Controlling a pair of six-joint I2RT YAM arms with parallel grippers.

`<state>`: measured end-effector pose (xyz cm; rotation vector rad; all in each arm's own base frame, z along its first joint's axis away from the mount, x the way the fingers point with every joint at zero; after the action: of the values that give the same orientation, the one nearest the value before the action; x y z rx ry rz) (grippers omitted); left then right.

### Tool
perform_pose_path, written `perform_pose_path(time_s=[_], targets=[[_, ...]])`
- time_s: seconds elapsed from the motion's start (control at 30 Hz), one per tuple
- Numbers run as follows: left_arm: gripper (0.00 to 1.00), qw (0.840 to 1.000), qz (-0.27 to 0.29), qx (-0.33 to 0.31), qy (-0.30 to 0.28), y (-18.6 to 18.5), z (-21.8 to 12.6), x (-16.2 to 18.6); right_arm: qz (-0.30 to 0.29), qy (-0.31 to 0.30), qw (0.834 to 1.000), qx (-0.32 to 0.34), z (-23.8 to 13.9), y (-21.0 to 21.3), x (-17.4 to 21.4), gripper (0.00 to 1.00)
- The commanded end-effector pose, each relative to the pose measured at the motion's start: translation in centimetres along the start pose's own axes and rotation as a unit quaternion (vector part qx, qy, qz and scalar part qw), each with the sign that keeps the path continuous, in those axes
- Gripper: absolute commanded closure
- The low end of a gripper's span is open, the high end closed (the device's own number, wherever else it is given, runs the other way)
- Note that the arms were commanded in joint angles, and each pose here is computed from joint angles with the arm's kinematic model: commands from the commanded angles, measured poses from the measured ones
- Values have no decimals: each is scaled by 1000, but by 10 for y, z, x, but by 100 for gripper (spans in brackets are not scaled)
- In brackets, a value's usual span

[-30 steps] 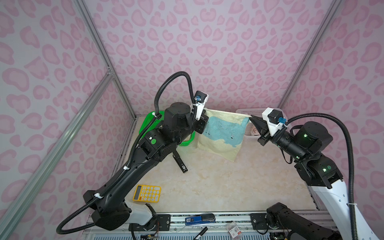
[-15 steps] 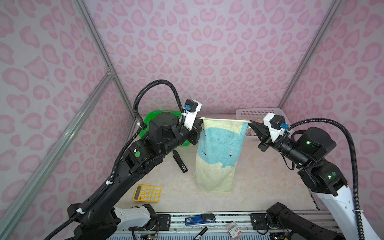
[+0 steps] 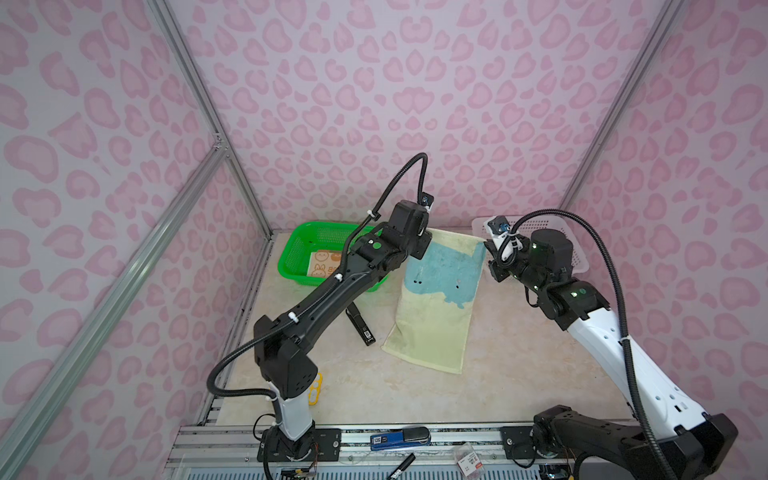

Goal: Fold and stack the towels
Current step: 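Lower the held edge with both grippers, laying the towel's lower half flat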

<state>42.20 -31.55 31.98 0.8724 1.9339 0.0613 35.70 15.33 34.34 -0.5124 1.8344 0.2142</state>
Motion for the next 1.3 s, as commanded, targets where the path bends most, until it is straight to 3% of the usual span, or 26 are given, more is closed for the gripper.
perform_pose_path(time_s=[0.0,0.23,0.47,0.67,1.0,1.27], targets=[[98,999,16,-33,31,2,39,10,3,-6,1000,22,27,-12,8,100],[98,993,42,-72,82,-3,117,38,42,60,997,38,91,-33,65,100],[98,985,84,-75,129,-13,145,66,72,114,990,29,118,-38,110,100],[98,983,96,-47,147,-21,133,85,120,137,983,0,103,-23,134,100],[98,986,67,-20,153,-24,84,111,179,188,963,-75,58,14,173,100],[98,989,52,-20,138,-18,56,111,192,207,956,-84,37,26,191,100]])
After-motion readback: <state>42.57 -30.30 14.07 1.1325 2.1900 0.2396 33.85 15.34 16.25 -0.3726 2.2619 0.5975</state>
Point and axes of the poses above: each gripper's point midway between its finger pads, its own z axis out along the fingers, its own y axis along the line the jaws close on, x = y × z, the point moved 2 cm from there along -z, back along the fingers, and after that the axes turned 13 degrees about z, right-handed, at the moved point
